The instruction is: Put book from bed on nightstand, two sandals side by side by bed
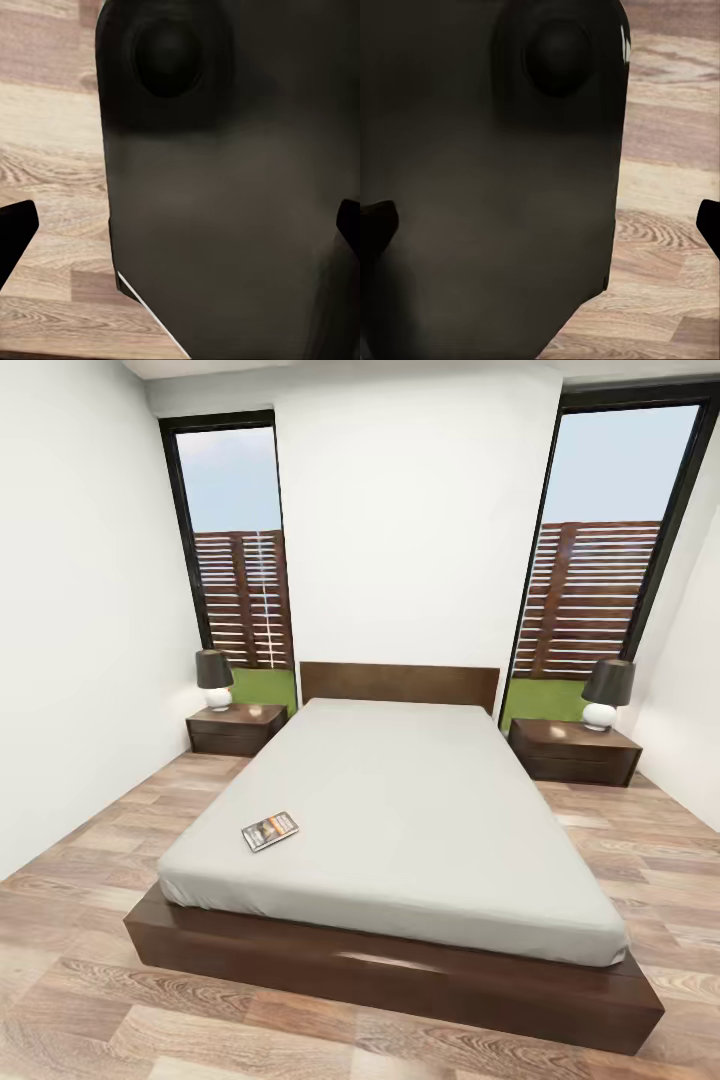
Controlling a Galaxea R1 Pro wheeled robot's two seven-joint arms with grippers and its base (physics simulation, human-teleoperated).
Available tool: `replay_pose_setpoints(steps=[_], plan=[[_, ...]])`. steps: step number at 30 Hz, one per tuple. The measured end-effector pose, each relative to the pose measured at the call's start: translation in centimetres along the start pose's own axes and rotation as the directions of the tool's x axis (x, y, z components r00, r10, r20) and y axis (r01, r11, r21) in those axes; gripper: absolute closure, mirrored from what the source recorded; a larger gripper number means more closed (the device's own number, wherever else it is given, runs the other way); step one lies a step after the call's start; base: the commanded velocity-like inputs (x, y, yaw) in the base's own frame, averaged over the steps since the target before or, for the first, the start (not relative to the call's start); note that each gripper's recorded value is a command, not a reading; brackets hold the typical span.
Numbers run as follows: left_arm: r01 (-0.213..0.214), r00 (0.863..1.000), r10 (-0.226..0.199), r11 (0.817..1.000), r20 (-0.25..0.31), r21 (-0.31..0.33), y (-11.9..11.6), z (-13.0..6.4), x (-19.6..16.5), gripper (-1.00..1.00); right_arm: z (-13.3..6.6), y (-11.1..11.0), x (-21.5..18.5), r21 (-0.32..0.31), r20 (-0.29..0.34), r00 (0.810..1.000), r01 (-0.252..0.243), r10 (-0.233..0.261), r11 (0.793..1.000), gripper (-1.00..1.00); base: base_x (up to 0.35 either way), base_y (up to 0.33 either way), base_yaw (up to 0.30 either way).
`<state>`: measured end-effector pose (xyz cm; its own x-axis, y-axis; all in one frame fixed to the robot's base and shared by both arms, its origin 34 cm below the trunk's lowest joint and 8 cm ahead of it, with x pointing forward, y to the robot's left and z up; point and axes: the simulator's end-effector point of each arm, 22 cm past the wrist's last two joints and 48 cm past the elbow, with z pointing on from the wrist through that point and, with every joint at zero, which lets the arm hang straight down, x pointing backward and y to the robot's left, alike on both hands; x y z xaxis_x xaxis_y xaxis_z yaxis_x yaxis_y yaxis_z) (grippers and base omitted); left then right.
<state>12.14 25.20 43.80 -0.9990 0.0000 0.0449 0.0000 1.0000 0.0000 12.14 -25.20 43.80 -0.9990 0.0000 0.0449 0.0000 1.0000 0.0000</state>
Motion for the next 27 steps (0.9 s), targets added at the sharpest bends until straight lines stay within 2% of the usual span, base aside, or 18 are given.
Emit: replay_pose_setpoints(steps=[6, 7, 11, 14, 17, 27], plan=[[0.003, 0.995, -0.007, 0.999, 0.098, 0.035, -1.0, -0.2, -4.9, -1.0, -0.1, -2.1, -2.0, 0.002, 0.062, 0.996, -0.06, 0.06, 0.998, -1.0, 0.0, 0.0, 0.0], [0.004, 0.996, -0.007, 0.999, 0.092, 0.033, -0.9, -0.2, -4.6, -1.0, -0.1, -2.4, -2.4, 0.003, 0.074, 0.996, -0.056, 0.056, 0.998, -1.0, 0.0, 0.0, 0.0], [0.008, 0.997, -0.009, 1.0, 0.075, 0.013, -0.5, -0.1, -3.6, -1.0, -0.1, 0.0, -2.0, -0.041, 0.074, 0.997, -0.013, 0.016, 0.999, -1.0, 0.0, 0.0, 0.0], [0.009, 0.996, -0.009, 1.0, 0.086, -0.002, -0.2, -0.2, -4.0, -1.0, -0.1, 1.7, -1.5, -0.076, 0.074, 0.997, 0.02, -0.014, 0.997, -1.0, 0.0, 0.0, 0.0], [0.01, 0.996, -0.009, 1.0, 0.093, -0.006, -0.1, -0.2, -4.4, -1.0, -0.2, 3.3, -1.0, -0.108, 0.073, 0.997, 0.031, -0.024, 0.994, -1.0, 0.0, 0.0, 0.0], [0.013, 0.995, -0.012, 1.0, 0.103, -0.011, 0.2, -0.2, -4.9, -1.0, -0.4, 4.6, -0.5, -0.165, 0.092, 0.996, 0.036, -0.021, 0.986, -1.0, 0.0, 0.0, 0.0]])
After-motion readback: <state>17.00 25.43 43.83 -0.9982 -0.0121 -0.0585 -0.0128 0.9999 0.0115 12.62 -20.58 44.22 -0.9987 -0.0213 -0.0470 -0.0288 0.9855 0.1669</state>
